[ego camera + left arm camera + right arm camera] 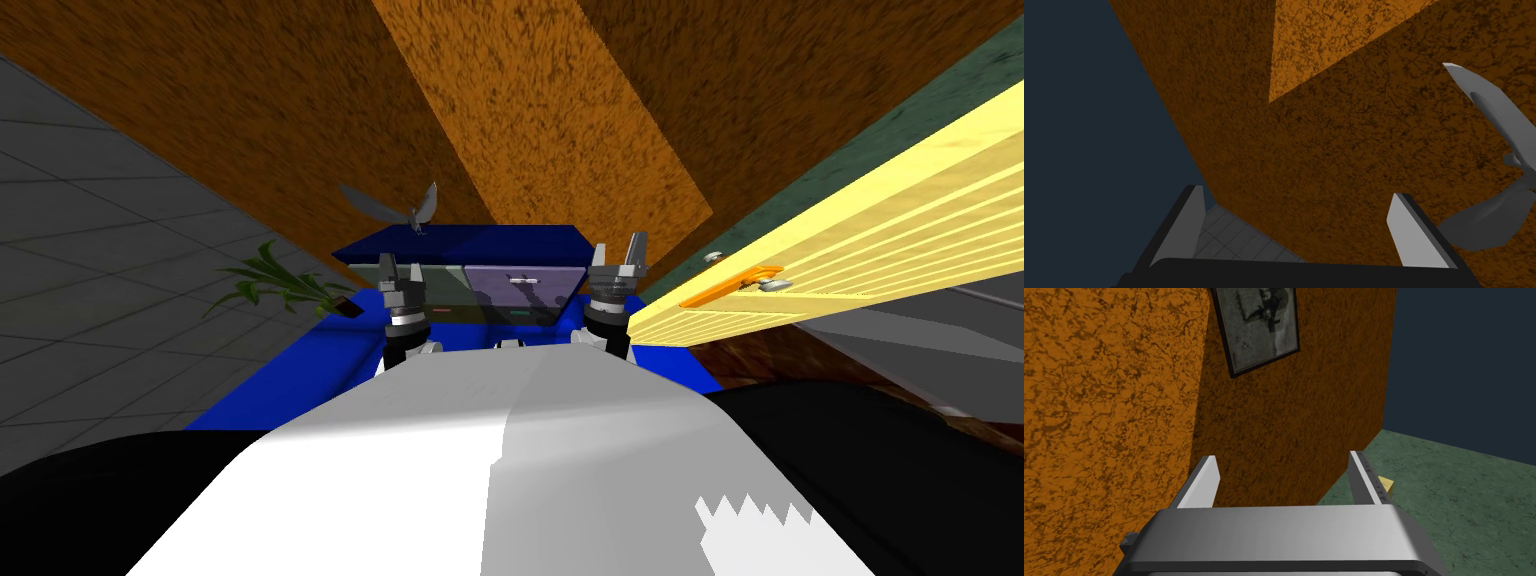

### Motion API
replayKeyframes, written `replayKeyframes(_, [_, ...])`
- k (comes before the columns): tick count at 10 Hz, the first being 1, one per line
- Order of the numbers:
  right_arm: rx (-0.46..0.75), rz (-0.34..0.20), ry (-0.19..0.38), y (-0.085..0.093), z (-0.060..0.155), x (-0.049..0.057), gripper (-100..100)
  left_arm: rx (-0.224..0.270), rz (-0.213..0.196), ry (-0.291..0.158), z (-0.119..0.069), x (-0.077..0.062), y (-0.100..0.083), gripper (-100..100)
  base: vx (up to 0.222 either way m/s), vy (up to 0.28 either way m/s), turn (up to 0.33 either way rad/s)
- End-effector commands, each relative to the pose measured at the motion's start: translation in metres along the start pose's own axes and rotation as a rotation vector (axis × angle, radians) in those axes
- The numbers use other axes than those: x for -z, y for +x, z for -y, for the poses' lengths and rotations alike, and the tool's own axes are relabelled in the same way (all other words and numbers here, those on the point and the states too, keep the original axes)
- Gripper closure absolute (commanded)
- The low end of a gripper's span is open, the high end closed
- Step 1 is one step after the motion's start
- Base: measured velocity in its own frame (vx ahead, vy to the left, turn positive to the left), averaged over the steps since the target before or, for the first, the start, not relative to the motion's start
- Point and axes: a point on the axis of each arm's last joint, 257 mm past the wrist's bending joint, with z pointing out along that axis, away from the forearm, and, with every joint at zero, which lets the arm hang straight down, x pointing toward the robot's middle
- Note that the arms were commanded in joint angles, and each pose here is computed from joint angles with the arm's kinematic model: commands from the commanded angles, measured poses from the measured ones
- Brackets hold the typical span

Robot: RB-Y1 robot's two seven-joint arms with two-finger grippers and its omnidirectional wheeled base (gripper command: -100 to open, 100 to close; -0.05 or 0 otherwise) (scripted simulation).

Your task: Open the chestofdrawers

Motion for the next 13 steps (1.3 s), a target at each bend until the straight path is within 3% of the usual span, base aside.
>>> replayKeyframes(1, [0.0, 0.0, 0.0, 0.0, 0.0, 0.0, 0, -0.006, -0.039, -0.025, -0.015, 0.005, 0.008, -100, 0.019, -0.03, 0.015])
replayKeyframes(4, [0.0, 0.0, 0.0, 0.0, 0.0, 0.0, 0, -0.01, -0.089, -0.073, -0.047, 0.011, 0.023, -100, 0.017, -0.039, 0.036])
replayKeyframes(8, [0.0, 0.0, 0.0, 0.0, 0.0, 0.0, 0, -0.011, -0.117, -0.122, -0.076, 0.019, 0.034, -100, 0.022, -0.031, 0.023])
replayKeyframes(13, [0.0, 0.0, 0.0, 0.0, 0.0, 0.0, 0, -0.01, -0.175, -0.208, -0.128, 0.034, 0.06, -100, 0.022, -0.042, 0.037])
